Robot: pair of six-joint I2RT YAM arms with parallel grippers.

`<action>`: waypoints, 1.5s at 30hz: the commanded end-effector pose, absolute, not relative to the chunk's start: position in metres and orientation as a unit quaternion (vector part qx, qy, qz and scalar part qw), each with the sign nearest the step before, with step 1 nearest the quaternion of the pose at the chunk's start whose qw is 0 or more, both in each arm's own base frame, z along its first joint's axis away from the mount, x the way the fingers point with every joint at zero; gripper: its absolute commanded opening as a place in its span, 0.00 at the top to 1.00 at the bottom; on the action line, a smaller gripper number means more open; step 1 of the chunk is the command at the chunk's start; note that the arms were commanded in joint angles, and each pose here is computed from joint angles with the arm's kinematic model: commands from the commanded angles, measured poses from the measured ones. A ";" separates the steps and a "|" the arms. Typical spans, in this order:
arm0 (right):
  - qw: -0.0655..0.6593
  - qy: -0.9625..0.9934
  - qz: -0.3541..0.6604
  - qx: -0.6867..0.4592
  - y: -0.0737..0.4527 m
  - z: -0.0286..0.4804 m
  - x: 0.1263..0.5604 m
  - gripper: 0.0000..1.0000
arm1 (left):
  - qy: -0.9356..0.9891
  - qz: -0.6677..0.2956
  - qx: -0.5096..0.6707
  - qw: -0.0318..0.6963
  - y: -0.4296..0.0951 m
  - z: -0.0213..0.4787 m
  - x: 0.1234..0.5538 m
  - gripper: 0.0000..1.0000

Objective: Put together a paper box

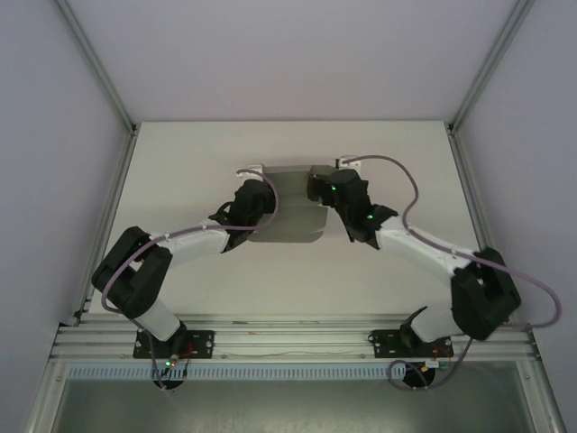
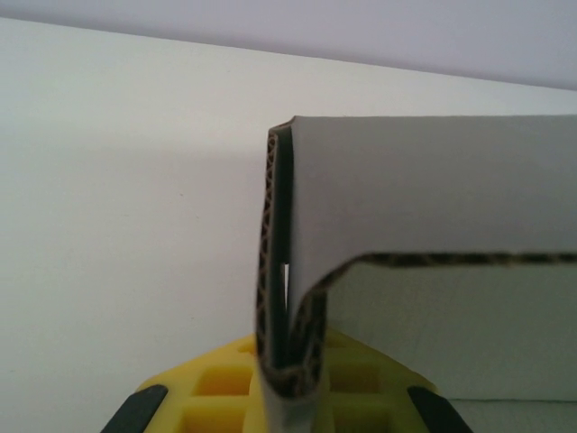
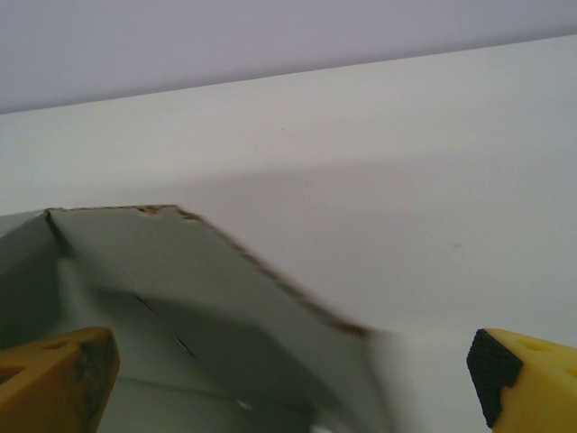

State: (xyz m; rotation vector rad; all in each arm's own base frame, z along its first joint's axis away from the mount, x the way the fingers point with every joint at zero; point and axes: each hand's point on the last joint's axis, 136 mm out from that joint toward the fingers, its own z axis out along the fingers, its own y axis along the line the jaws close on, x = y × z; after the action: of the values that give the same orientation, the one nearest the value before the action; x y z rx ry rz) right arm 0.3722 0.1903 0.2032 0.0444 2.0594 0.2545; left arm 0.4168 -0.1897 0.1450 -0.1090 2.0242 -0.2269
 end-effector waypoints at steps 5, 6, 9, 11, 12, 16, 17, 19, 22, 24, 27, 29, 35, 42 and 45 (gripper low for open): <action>0.471 0.878 0.074 0.047 0.129 0.184 0.316 0.00 | 0.832 -0.097 -0.069 0.542 -0.182 0.169 0.417 1.00; 0.467 0.879 0.076 0.053 0.124 0.180 0.315 0.00 | 0.831 -0.102 -0.067 0.542 -0.184 0.171 0.417 1.00; 0.459 0.880 0.104 0.055 0.124 0.172 0.316 0.00 | 0.831 -0.115 -0.064 0.541 -0.187 0.173 0.415 1.00; 0.462 0.877 0.116 0.054 0.129 0.171 0.322 0.00 | 0.830 -0.122 -0.059 0.541 -0.190 0.175 0.415 1.00; 0.464 0.876 0.122 0.048 0.134 0.171 0.325 0.00 | 0.830 -0.125 -0.056 0.541 -0.191 0.175 0.415 1.00; 0.468 0.875 0.119 0.041 0.143 0.175 0.346 0.00 | 0.832 -0.129 -0.052 0.537 -0.193 0.172 0.414 1.00; 0.469 0.874 0.118 0.040 0.146 0.178 0.351 0.00 | 0.833 -0.128 -0.053 0.536 -0.193 0.171 0.413 1.00; 0.477 0.869 0.123 0.040 0.151 0.184 0.360 0.00 | 0.834 -0.128 -0.054 0.534 -0.192 0.169 0.413 1.00; 0.490 0.862 0.127 0.033 0.156 0.191 0.369 0.00 | 0.835 -0.131 -0.049 0.532 -0.194 0.165 0.411 1.00; 0.490 0.863 0.125 0.021 0.160 0.191 0.373 0.00 | 0.836 -0.130 -0.046 0.531 -0.194 0.164 0.411 1.00; 0.476 0.868 0.140 -0.008 0.174 0.186 0.377 0.00 | 0.834 -0.134 -0.044 0.533 -0.195 0.164 0.410 1.00; 0.464 0.870 0.167 -0.027 0.190 0.183 0.379 0.00 | 0.831 -0.140 -0.046 0.537 -0.196 0.167 0.410 1.00; 0.456 0.873 0.162 -0.066 0.218 0.167 0.389 0.00 | 0.830 -0.139 -0.061 0.537 -0.193 0.170 0.411 1.00; 0.490 0.871 0.040 -0.020 0.198 0.163 0.403 0.00 | 0.833 -0.127 -0.074 0.533 -0.187 0.168 0.410 1.00; 0.492 0.869 0.035 -0.016 0.186 0.175 0.391 0.00 | 0.835 -0.107 -0.079 0.534 -0.179 0.165 0.409 1.00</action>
State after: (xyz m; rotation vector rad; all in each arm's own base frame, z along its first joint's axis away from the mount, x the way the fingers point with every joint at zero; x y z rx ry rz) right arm 0.3940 0.2116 0.1545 -0.1025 2.1520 0.1919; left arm 0.4096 -0.1861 0.1476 -0.1374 2.0392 -0.2476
